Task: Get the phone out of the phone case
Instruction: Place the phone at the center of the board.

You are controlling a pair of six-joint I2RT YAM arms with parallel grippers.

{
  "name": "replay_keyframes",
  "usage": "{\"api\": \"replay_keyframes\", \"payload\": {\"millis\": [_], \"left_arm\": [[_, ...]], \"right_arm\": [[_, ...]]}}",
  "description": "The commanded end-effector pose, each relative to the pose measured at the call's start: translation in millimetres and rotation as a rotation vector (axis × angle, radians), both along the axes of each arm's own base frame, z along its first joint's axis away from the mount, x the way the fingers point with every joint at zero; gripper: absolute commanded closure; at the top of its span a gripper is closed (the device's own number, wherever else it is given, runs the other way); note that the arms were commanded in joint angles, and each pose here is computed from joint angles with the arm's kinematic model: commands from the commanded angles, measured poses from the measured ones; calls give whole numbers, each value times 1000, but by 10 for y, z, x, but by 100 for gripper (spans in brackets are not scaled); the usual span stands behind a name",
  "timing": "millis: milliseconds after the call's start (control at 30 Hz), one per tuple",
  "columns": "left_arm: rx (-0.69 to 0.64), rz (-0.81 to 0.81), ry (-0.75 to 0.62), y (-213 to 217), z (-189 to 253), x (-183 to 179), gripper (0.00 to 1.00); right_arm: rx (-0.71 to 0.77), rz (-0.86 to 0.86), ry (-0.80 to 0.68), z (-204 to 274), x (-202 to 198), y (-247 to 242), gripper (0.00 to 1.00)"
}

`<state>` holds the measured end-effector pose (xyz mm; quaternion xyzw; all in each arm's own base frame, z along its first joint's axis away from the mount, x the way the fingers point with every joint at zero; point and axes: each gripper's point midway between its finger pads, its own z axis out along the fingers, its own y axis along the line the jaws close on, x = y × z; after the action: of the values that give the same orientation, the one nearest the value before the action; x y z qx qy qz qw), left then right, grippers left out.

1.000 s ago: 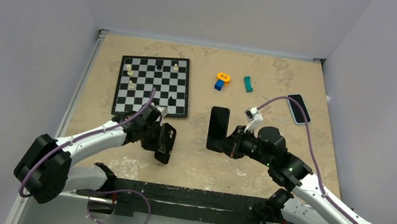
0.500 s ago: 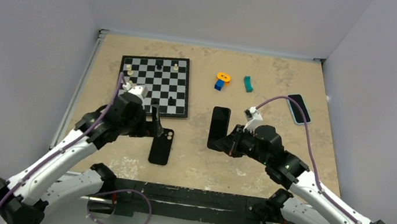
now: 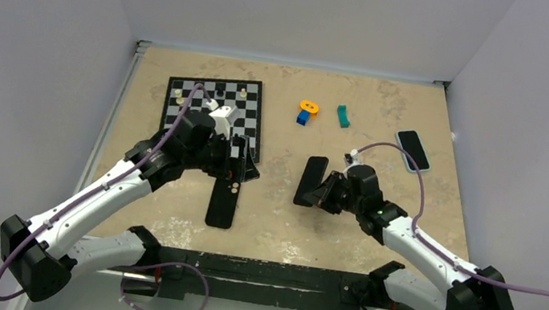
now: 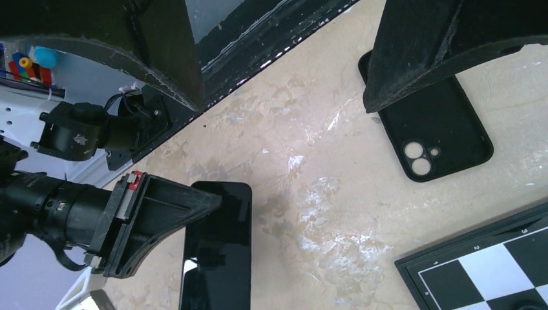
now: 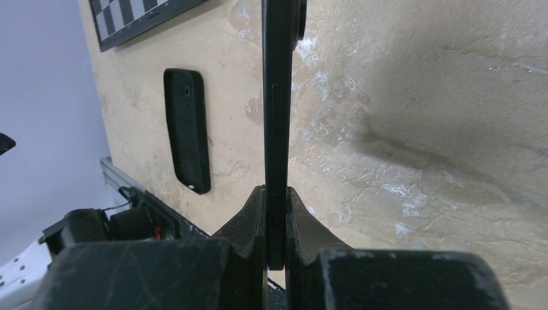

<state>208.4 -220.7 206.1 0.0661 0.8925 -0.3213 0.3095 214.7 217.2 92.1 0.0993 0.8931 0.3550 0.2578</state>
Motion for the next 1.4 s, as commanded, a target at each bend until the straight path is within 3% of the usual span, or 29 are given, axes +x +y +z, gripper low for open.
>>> {"api": "replay_keyframes", "payload": {"millis": [0, 100, 233, 467, 600, 733, 933, 1100, 1233, 1267, 1300, 1367], "left_arm": [[-78, -66, -115, -165, 301, 80, 5], [-161, -81, -134, -321, 532, 147, 5], [-269, -101, -146, -521, 927, 230, 5], [-108, -31, -318, -426, 1306, 681, 5], [-21, 5, -331, -396, 1082, 881, 6], [-17, -22, -322, -376, 934, 820, 7], [-22, -29, -337, -347, 877, 770, 7], [-3, -17, -307, -344, 749, 833, 8], [-8, -17, -293, -358, 714, 826, 9], [-13, -19, -298, -360, 729, 821, 9], [-15, -18, -303, -353, 739, 816, 9], [-14, -16, -320, -332, 768, 809, 9]], "right_arm": [[212, 26, -127, 320, 100, 158, 100], [298, 8, -156, 308, 157, 74, 100], [262, -23, -158, 183, 309, -77, 100], [391, -70, -110, 85, 598, -82, 100], [495, -149, -99, 34, 864, -103, 100], [565, -166, -93, 2, 1035, -38, 100], [525, -266, -76, -184, 1176, -95, 83], [503, -353, -87, -161, 1353, -115, 79], [473, -377, -107, -144, 1436, -7, 69], [458, -370, -109, -154, 1432, 28, 65], [438, -361, -116, -152, 1417, 58, 49], [375, -367, -115, -197, 1338, 45, 30]]}}
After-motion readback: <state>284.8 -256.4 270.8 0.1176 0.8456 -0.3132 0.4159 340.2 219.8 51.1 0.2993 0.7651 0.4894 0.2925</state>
